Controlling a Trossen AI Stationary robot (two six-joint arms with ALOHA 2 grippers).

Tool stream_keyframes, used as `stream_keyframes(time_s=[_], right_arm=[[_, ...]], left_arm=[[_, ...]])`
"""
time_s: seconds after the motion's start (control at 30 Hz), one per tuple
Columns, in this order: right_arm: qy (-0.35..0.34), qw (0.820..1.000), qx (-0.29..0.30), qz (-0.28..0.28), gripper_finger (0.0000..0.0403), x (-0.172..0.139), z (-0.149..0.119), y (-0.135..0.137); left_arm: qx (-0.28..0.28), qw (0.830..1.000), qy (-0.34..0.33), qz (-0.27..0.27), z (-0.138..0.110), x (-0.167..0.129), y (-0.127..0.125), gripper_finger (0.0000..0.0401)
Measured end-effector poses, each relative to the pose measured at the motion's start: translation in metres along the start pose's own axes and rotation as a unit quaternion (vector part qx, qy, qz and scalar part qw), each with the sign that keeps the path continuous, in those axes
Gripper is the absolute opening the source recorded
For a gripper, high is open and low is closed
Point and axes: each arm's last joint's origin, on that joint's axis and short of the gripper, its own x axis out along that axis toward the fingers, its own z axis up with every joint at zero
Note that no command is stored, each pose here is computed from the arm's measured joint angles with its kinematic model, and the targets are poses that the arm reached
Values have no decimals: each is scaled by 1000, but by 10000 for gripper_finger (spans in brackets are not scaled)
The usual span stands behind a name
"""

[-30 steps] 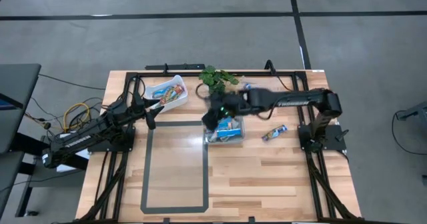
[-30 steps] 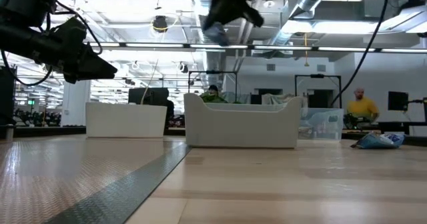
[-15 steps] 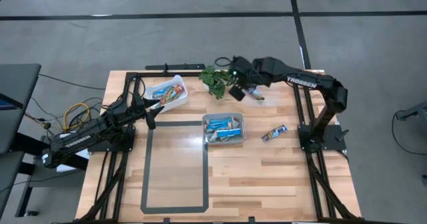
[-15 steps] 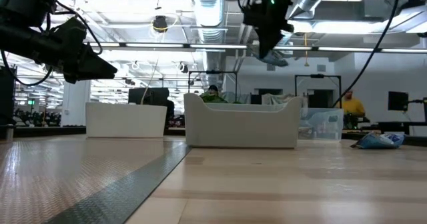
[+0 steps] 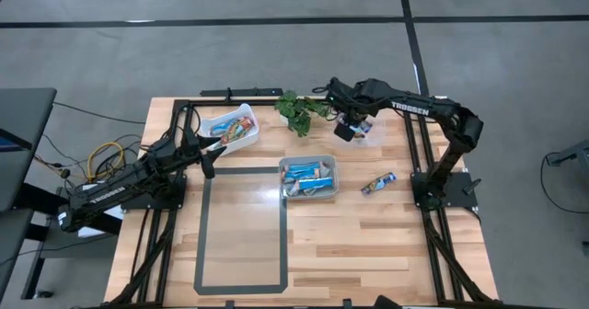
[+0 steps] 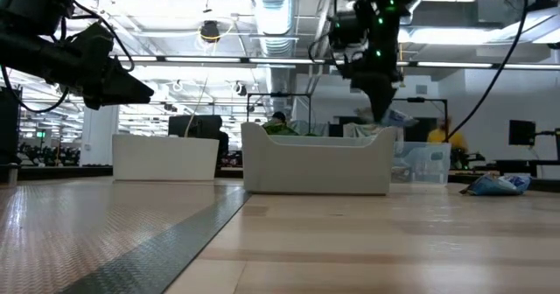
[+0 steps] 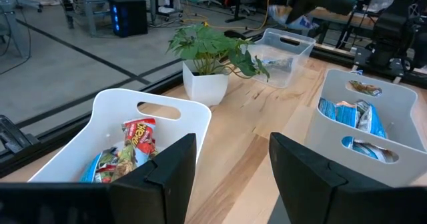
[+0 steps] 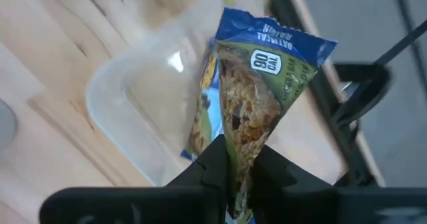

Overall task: Pick and place Granola Bars by type
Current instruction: Put the blue granola bar into the transparent bin

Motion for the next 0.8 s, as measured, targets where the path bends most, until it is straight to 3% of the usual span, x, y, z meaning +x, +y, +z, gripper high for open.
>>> stream_keyframes(time_s=[0.2,0.43,0.63,0.8], right_arm=[[28,1000,14,6,62,20,-10,-7],[20,999,26,26,136,21,-10,-12],[-60,996,36,60,190,-15,-17,-15],[-140,975,-58,163,210,-67,-40,2]], left_arm=[[0,1000,0,0,0,0,0,183],[0,1000,0,0,0,0,0,183],[0,1000,0,0,0,0,0,183],[0,1000,0,0,0,0,0,183]])
